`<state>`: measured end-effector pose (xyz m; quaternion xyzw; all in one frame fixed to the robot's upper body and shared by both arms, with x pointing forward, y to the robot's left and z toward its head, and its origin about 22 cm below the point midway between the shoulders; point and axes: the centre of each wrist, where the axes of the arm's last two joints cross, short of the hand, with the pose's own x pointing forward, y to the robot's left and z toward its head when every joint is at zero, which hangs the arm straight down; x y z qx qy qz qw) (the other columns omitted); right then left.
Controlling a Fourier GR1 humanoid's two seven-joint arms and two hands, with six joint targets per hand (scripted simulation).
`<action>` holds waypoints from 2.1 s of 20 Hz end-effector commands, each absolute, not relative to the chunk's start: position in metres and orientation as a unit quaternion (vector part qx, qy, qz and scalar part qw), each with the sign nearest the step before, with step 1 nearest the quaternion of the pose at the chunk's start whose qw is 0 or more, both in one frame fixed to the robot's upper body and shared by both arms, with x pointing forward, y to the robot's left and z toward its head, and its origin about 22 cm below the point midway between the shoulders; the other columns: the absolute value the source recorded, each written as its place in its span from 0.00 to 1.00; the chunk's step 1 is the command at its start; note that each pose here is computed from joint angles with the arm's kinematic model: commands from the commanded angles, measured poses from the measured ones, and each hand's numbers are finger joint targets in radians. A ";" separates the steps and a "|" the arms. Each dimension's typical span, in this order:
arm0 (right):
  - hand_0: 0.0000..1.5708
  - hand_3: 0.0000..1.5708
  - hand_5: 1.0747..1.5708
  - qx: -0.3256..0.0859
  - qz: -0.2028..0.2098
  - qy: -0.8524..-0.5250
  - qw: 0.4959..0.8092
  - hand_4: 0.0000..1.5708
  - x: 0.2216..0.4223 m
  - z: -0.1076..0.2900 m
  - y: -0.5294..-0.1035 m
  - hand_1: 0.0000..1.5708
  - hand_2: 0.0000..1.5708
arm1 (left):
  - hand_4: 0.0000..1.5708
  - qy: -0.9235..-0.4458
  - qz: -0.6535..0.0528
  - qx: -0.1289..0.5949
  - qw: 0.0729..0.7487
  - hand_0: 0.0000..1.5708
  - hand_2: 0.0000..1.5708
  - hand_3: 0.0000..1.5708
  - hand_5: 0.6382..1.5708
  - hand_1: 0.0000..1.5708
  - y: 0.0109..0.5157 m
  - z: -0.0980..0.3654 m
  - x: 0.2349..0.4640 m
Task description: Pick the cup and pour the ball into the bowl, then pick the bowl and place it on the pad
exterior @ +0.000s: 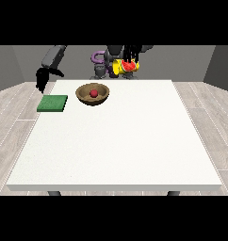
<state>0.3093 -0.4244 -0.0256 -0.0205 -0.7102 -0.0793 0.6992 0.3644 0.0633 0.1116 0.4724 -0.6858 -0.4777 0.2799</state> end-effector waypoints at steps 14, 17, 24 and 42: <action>0.00 0.00 0.99 0.049 -0.060 -0.738 0.670 0.27 0.346 -0.022 -0.341 0.00 0.00 | 0.25 -0.822 -0.111 0.157 0.536 0.00 0.00 0.00 0.98 0.00 0.166 0.063 0.373; 0.00 0.00 0.96 0.052 -0.030 -0.729 0.682 0.19 0.353 -0.025 -0.300 0.00 0.00 | 0.00 -0.811 -0.105 0.143 0.557 0.00 0.00 0.00 0.94 0.00 0.173 0.036 0.370; 0.00 0.00 0.95 0.058 -0.014 -0.692 0.719 0.00 0.333 -0.053 -0.280 0.00 0.00 | 0.00 -0.792 -0.104 0.141 0.585 0.00 0.00 0.00 0.96 0.00 0.194 0.027 0.378; 0.00 0.00 0.92 0.059 -0.114 -0.698 0.705 0.15 0.319 -0.083 -0.284 0.00 0.00 | 0.00 -0.828 -0.157 0.092 0.531 0.00 0.00 0.00 0.99 0.00 0.162 0.091 0.383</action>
